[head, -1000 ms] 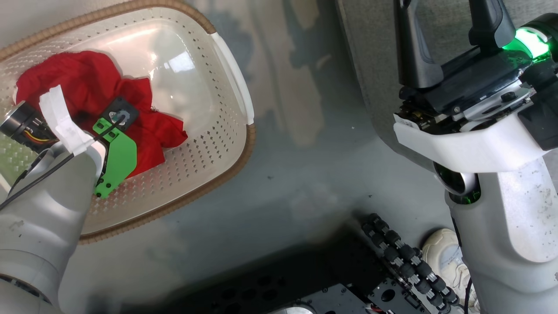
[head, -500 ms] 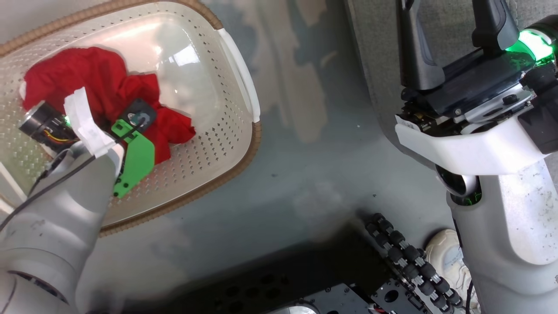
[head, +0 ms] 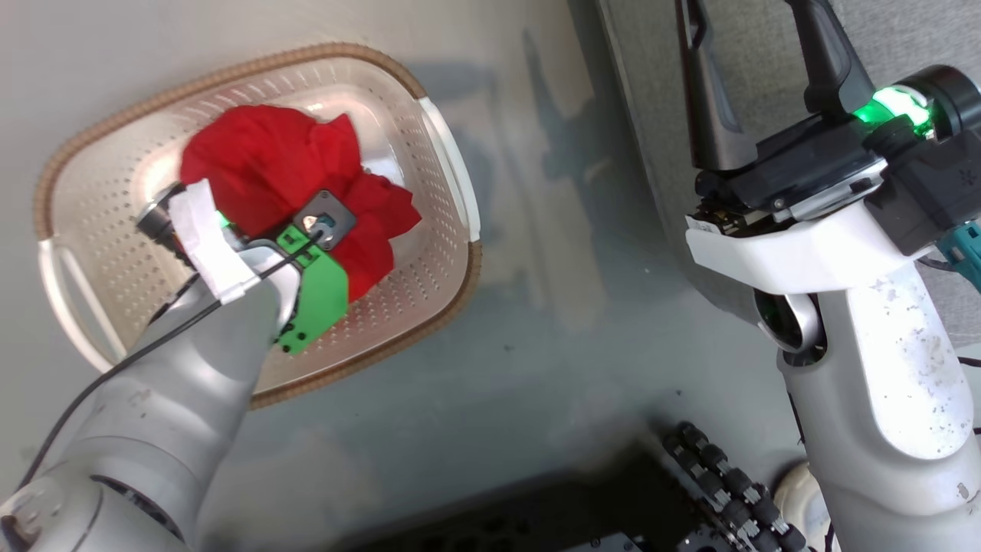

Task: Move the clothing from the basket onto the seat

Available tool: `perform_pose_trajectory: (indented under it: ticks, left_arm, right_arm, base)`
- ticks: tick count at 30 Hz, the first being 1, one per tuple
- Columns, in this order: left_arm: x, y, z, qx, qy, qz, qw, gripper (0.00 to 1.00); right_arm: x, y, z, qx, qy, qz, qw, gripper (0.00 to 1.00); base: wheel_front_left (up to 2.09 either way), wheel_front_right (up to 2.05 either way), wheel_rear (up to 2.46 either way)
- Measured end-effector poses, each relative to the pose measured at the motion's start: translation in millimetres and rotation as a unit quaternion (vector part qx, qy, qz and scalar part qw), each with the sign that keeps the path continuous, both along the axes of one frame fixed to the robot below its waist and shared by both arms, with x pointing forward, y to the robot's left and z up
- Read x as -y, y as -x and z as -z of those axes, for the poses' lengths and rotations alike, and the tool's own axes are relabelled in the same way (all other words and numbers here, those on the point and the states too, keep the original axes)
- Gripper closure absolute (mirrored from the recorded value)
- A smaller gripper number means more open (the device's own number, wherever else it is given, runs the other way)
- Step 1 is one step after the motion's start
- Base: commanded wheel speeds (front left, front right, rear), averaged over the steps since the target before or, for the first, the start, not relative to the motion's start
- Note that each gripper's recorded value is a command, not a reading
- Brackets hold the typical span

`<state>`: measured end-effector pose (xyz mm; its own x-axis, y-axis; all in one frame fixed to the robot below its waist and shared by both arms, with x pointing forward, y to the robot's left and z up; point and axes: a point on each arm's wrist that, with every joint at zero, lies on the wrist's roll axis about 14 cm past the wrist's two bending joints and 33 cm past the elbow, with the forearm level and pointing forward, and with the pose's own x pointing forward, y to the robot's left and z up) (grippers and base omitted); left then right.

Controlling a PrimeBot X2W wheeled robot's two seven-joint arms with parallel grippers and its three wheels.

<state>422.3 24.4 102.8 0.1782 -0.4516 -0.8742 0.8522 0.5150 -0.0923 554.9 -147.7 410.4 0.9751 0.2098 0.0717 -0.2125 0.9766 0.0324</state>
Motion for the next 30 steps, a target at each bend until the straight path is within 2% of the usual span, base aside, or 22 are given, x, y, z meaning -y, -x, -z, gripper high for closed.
perform_pose_trajectory:
  ticks: [10,20,25,30]
  left_arm:
    - [23.1,-15.2,-73.5,0.067,0.083,-0.034,0.994,1.0]
    - [29.0,-17.4,-146.5,0.122,0.143,-0.083,0.979,1.0]
    - [39.6,-27.7,-198.6,0.169,0.195,-0.11,0.96,1.0]
    - [31.2,-35.5,-243.7,0.217,0.228,-0.145,0.938,1.0]
  right_arm:
    - [-3.0,17.8,-28.6,0.005,-0.008,0.004,1.0,0.0]
    - [-3.4,43.2,-60.5,0.016,-0.01,0.004,1.0,0.0]
    - [-6.7,57.7,-75.3,0.022,-0.014,0.001,1.0,0.0]
    - [-13.1,72.5,-88.2,0.028,-0.019,-0.006,0.999,0.0]
  base:
    - [0.0,0.0,0.0]
    - [0.0,0.0,0.0]
    - [0.0,0.0,0.0]
    - [0.0,0.0,0.0]
